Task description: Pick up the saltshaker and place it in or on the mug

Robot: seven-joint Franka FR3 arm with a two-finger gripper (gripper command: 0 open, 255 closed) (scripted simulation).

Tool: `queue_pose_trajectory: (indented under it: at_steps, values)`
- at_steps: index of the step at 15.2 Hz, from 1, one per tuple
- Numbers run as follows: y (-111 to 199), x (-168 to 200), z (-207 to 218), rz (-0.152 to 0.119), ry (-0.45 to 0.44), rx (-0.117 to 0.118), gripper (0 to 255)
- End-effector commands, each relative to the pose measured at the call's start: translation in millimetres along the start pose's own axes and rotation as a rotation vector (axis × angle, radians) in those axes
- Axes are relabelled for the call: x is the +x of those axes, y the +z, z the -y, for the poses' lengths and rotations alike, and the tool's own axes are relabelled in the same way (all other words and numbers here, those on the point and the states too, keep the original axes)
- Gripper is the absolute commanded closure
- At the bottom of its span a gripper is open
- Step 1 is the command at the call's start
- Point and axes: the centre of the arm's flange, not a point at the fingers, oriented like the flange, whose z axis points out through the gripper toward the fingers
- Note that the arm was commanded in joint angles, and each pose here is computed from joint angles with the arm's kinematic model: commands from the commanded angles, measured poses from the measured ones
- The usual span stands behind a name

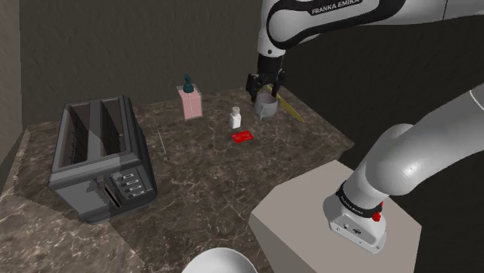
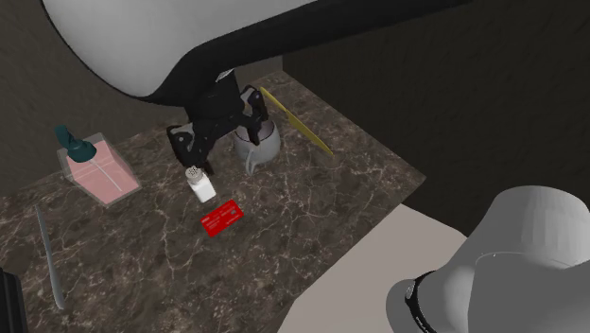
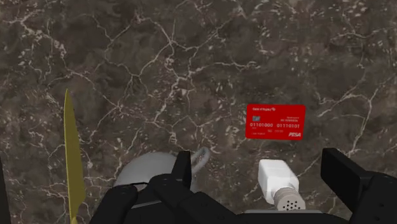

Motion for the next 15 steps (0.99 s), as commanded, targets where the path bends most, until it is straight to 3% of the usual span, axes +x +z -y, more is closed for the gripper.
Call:
queue_pose_trajectory:
  at_steps: [1,8,15]
  values:
    - [13,23,13,-0.008,0.011,0.004,0]
    - [50,93,53,-0.034,0.046,0.013,0]
    - [84,98,55,-0.035,0.047,0.014,0]
